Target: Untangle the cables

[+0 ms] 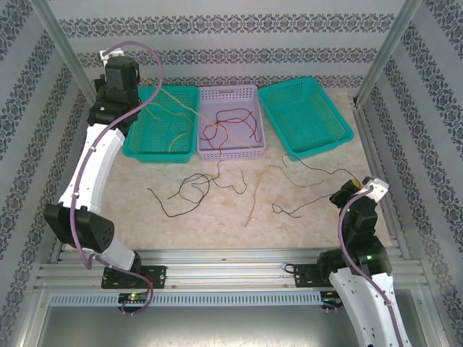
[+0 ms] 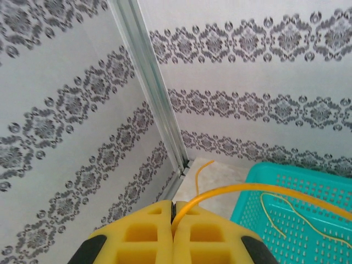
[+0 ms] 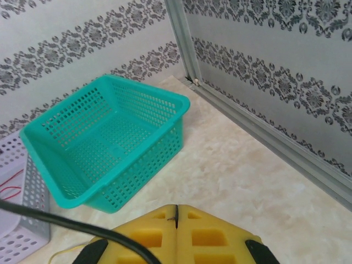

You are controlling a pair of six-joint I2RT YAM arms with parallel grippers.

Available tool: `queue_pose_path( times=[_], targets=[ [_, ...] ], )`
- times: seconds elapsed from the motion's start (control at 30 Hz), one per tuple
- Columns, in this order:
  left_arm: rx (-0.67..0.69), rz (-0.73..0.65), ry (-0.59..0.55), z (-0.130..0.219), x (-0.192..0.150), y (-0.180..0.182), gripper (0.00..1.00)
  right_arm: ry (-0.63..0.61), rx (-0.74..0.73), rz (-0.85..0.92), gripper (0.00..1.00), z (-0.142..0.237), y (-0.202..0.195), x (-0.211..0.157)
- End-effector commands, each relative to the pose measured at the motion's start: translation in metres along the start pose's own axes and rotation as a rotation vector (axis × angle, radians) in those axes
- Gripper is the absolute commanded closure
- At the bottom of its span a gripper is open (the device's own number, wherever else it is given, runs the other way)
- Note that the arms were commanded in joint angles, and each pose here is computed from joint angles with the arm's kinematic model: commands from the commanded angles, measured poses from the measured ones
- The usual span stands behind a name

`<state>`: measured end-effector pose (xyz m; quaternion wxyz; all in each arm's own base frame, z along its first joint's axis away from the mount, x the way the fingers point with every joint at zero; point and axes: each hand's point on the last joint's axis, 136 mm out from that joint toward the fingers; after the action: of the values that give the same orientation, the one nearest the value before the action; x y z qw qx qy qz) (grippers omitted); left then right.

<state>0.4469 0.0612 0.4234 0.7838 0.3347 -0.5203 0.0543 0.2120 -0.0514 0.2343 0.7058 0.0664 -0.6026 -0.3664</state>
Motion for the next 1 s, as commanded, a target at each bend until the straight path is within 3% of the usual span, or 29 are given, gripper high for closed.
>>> queue_pose_path(
  times=[0.0,0.4,0.83,0.97],
  targets=[
    [0.073,0.082,-0.086,0.019,0.029,0.041,1.0,-0.013,-0.07,-0.014,1.0,-0.003,-0.016,-0.002],
    [0.053,0.203,-0.224,0.082,0.056,0.093,1.0,0.011,-0.134,-0.063,1.0,-0.017,-0.03,-0.005],
    [0.071,0.312,-0.446,0.175,0.081,0.151,1.0,0.048,-0.209,-0.113,1.0,-0.036,-0.05,-0.017],
    [-0.034,0.281,-0.463,0.182,0.085,0.128,1.0,0.073,-0.146,-0.097,1.0,-0.037,-0.036,-0.017]
  ],
)
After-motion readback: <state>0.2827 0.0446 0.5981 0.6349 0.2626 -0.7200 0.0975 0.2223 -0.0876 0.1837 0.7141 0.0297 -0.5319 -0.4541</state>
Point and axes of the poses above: each hand's point on the last joint's axis, 136 mm out from that joint toward the fingers, its own z axis back along the fingers, its own y axis along the line the jaws close on, x = y × z, and after that the axes turned 15 degrees about -z, right-handed
